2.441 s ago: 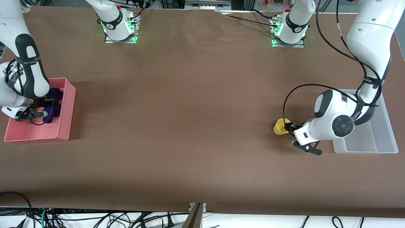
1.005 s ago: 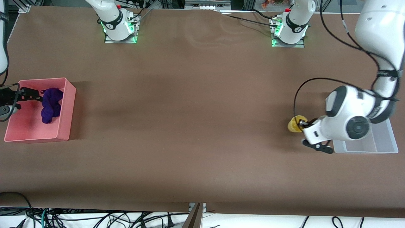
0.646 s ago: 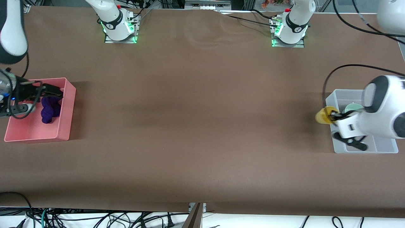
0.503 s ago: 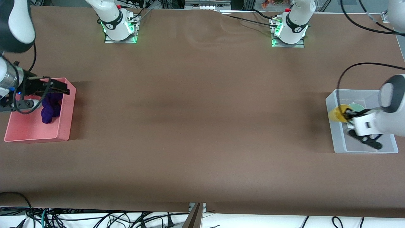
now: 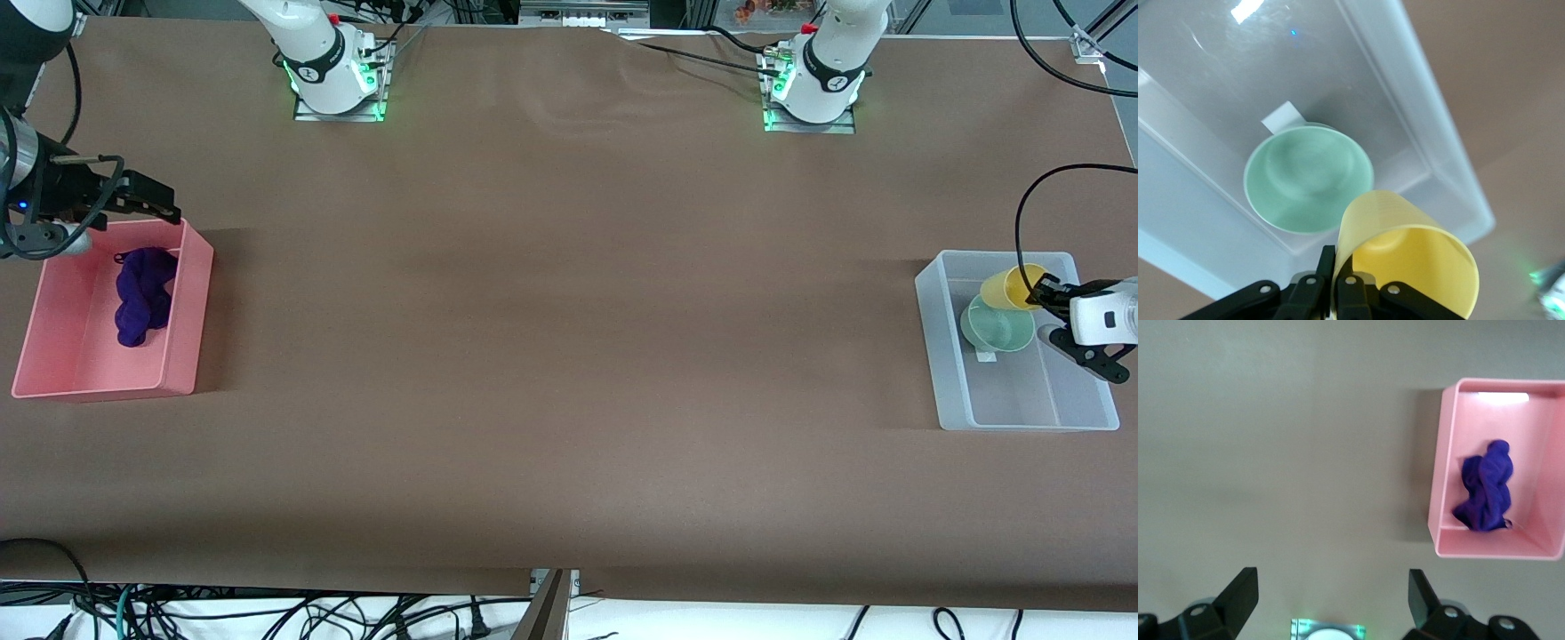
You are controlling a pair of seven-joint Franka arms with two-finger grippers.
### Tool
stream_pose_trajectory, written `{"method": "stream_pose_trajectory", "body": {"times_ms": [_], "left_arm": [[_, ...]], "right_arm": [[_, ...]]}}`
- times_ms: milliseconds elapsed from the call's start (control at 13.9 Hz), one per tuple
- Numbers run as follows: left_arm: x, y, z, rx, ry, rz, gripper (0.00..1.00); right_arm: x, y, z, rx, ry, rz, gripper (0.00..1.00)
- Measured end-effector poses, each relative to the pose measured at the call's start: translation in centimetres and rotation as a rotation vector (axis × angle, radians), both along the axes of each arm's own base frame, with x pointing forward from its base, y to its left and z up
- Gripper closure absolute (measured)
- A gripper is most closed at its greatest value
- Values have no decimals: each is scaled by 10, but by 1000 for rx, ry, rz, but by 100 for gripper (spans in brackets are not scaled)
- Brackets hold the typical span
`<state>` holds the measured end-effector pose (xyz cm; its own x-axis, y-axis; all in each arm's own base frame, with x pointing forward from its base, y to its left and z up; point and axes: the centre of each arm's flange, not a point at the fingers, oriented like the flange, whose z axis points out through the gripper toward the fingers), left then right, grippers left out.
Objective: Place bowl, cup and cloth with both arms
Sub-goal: 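Lower the yellow cup into the green bowl and open the left gripper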
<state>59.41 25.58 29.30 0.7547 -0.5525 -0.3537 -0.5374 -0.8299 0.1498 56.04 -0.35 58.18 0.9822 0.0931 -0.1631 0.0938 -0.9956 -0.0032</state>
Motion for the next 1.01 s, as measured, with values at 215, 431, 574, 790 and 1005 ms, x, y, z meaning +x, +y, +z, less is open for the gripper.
{"method": "stream_pose_trajectory", "body": {"times_ms": [215, 431, 574, 790, 1005], "left_arm": [[-12, 6, -34, -16, -73, -54, 95], [-15, 2, -46, -1, -89, -94, 95], [-14, 1, -44, 3, -92, -99, 95], [-13, 1, -39, 8, -99, -102, 96], [-12, 4, -31, 10, -110, -119, 80]], "right_arm": [[9, -3, 9, -5, -5, -4, 0], [16, -6, 20, -8, -62, -7, 0], [16, -6, 29, -9, -83, 1, 0], [10, -7, 42, -15, -105, 27, 0], [6, -7, 41, -17, -84, 7, 0]]}}
